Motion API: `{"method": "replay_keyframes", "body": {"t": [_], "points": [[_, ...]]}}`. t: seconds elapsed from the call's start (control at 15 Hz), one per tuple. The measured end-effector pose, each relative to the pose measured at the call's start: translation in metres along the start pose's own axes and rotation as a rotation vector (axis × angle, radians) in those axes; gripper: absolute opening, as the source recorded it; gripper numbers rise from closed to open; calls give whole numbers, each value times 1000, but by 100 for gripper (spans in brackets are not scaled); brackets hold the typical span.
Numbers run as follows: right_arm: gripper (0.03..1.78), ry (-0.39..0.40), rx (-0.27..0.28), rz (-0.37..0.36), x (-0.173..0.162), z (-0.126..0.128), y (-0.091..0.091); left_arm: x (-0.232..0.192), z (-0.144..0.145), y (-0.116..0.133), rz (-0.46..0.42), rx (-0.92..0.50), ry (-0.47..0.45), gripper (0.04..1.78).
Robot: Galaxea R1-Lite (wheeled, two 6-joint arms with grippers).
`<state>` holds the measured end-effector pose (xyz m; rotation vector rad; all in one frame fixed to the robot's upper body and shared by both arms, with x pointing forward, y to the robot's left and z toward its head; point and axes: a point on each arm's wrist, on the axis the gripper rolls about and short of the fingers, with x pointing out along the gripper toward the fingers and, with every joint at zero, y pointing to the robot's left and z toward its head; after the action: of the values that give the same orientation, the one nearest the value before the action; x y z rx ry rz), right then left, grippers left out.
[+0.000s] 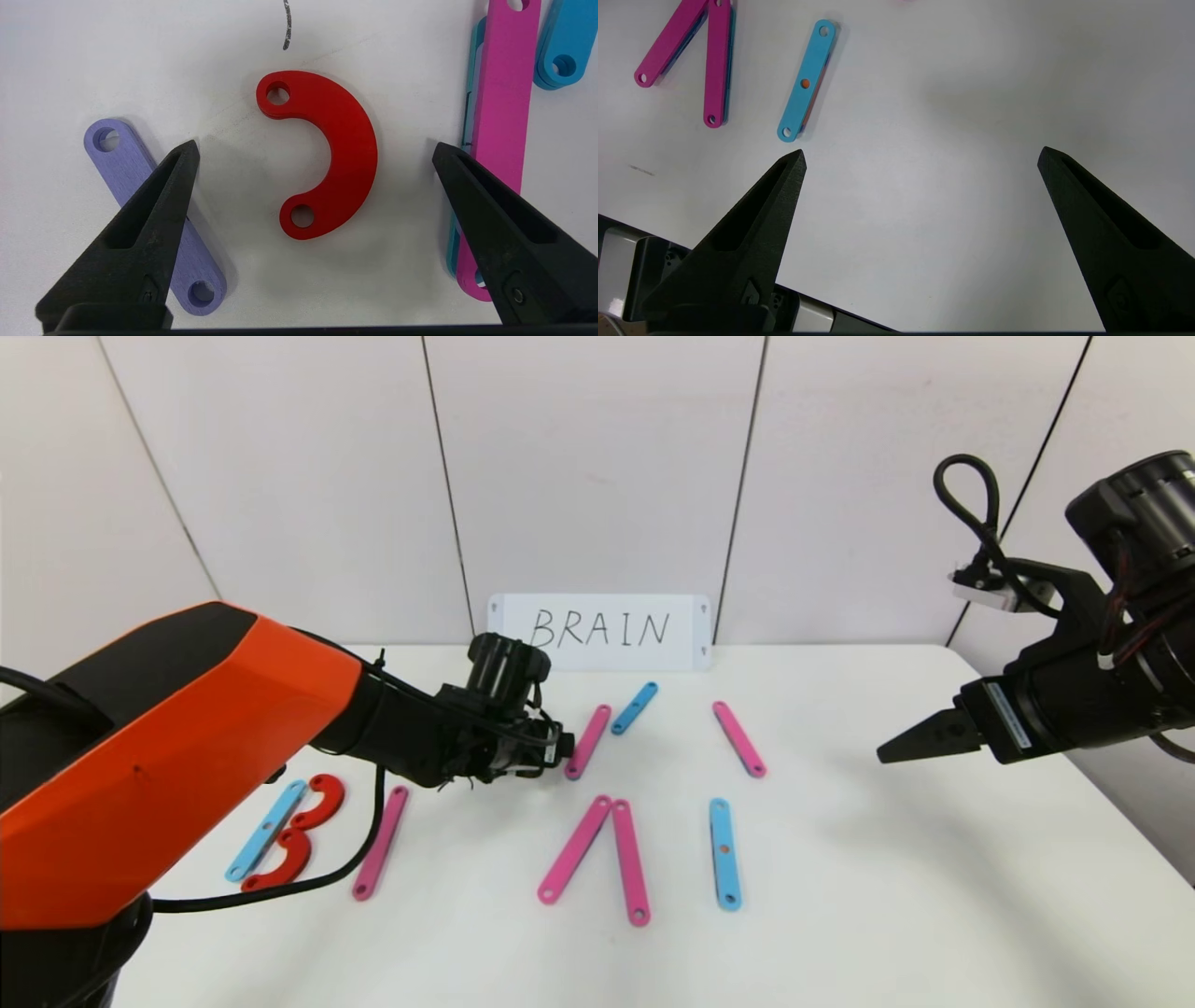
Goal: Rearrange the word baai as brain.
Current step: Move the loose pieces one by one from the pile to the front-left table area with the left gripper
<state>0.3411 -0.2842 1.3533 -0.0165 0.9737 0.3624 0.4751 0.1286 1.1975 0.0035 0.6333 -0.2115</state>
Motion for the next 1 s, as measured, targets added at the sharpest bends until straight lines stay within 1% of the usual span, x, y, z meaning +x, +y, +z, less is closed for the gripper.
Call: {"method": "replay_keyframes", "body": {"t": [0.27, 0.4, 0.47, 0.6, 0.8, 0.87, 0.93, 1.0], "points": [[174, 0, 0, 0, 0, 0, 0, 1, 0, 0, 0, 1, 1, 172], [174, 0, 0, 0, 0, 0, 0, 1, 2, 0, 0, 0, -2, 161], [174, 0, 0, 0, 0, 0, 0, 1, 3, 0, 0, 0, 1, 151], [174, 1, 0, 0, 0, 0, 0, 1, 4, -1, -2, 0, -1, 123], [174, 0, -1, 0, 0, 0, 0, 0, 4, -1, -3, -2, -3, 67], [174, 0, -1, 0, 0, 0, 0, 0, 4, -1, -4, -2, -4, 51], [174, -1, 0, 0, 0, 0, 0, 0, 4, -1, -3, -1, -4, 38], [174, -1, 0, 0, 0, 0, 0, 0, 4, -2, -4, -1, -4, 30]]}}
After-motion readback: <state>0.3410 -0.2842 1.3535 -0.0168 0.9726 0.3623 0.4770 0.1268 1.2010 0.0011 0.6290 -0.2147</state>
